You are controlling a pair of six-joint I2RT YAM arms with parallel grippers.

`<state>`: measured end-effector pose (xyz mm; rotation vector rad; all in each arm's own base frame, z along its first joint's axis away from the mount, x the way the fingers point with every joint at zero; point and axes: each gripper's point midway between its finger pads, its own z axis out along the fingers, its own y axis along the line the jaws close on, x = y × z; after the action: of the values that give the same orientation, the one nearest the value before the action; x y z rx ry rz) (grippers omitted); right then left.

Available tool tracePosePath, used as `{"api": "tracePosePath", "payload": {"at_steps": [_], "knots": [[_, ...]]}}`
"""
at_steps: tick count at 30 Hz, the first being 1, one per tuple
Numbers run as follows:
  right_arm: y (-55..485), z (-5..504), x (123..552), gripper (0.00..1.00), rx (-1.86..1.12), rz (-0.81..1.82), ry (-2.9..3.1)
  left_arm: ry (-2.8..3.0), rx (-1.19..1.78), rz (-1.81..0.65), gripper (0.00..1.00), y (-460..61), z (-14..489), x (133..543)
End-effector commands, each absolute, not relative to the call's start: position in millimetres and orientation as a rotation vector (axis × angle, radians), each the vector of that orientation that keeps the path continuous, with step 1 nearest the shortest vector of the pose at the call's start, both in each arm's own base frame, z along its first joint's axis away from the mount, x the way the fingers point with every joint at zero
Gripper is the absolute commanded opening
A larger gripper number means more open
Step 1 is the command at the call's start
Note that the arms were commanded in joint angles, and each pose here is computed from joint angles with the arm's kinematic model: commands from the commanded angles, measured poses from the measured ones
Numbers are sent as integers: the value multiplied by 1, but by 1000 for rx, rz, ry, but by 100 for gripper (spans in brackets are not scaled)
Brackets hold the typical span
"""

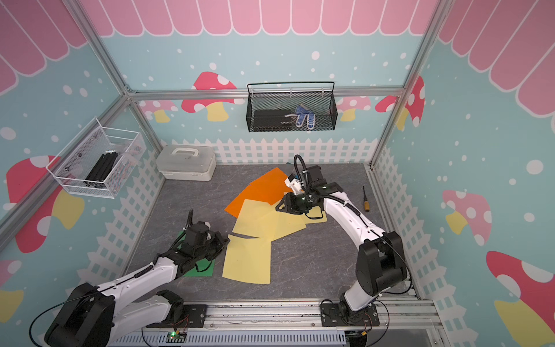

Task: Sort the scattered colored papers by color
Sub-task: Place the colored paper at the center of the board.

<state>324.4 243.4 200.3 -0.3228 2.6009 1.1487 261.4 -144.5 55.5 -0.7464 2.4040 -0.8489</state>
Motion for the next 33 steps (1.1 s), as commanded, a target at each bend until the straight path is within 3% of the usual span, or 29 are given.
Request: {"api": "tracePosePath", "payload": {"at_steps": [1, 29, 33], "knots": [[244, 193, 321, 37, -337, 1156, 2611, 2441, -793, -768, 0, -137, 40, 253], [242, 189, 323, 37, -323, 1129, 2610, 2624, -609, -610, 0, -141, 29, 252], [242, 190, 323, 37, -327, 1134, 2608, 2618, -622, -600, 10, -138, 29, 250]]}}
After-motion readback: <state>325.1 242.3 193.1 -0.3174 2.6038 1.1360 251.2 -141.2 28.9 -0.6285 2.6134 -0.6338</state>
